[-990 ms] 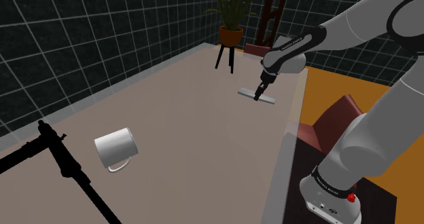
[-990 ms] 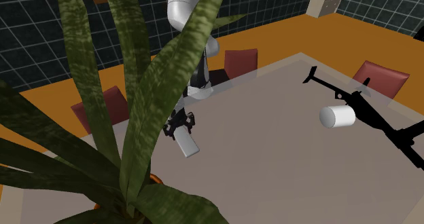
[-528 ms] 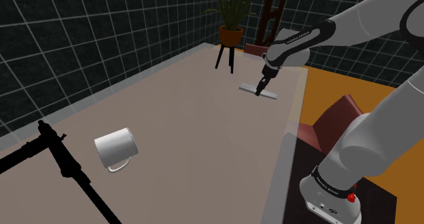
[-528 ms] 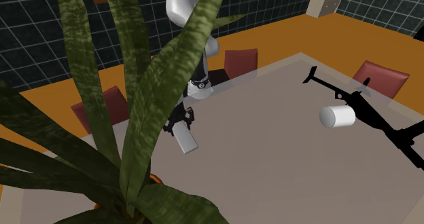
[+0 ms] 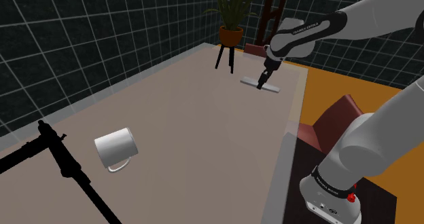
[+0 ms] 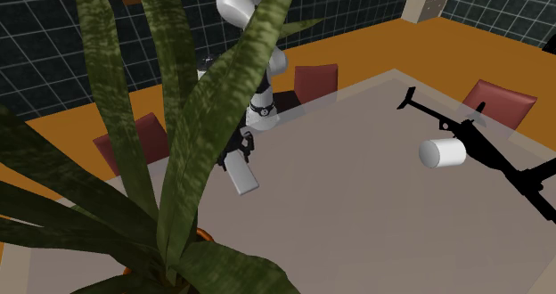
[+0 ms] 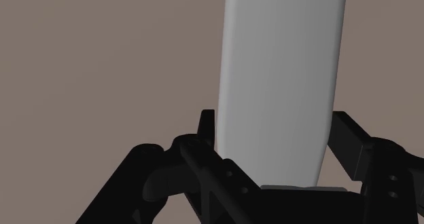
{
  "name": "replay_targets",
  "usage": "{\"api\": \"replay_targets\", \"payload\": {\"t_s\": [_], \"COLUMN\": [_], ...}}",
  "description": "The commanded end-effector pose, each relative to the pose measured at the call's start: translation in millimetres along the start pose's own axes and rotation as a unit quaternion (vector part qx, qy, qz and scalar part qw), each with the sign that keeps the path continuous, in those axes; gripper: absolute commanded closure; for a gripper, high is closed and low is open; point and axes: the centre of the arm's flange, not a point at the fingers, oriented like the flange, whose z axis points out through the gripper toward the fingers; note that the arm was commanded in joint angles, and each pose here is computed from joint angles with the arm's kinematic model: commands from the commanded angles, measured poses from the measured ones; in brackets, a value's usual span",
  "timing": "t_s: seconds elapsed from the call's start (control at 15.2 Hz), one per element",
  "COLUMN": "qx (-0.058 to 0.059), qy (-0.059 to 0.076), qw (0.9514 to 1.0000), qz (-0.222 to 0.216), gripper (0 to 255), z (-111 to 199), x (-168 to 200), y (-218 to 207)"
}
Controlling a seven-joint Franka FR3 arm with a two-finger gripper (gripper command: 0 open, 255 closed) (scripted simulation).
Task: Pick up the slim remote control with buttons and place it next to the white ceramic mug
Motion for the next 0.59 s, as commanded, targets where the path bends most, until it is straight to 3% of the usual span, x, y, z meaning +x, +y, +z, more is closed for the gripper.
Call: {"api": "replay_targets", "payload": {"t_s": [0.0,0.53], "qx": [0.000,0.000], "qy": [0.000,0.000], "qw": [1.0000,1.0000], "qz": [0.000,0.000], "gripper": [255,255], "z": [-10.7,-52.4], "x": [0.7,7.2], "y": [-0.6,-1.5]}}
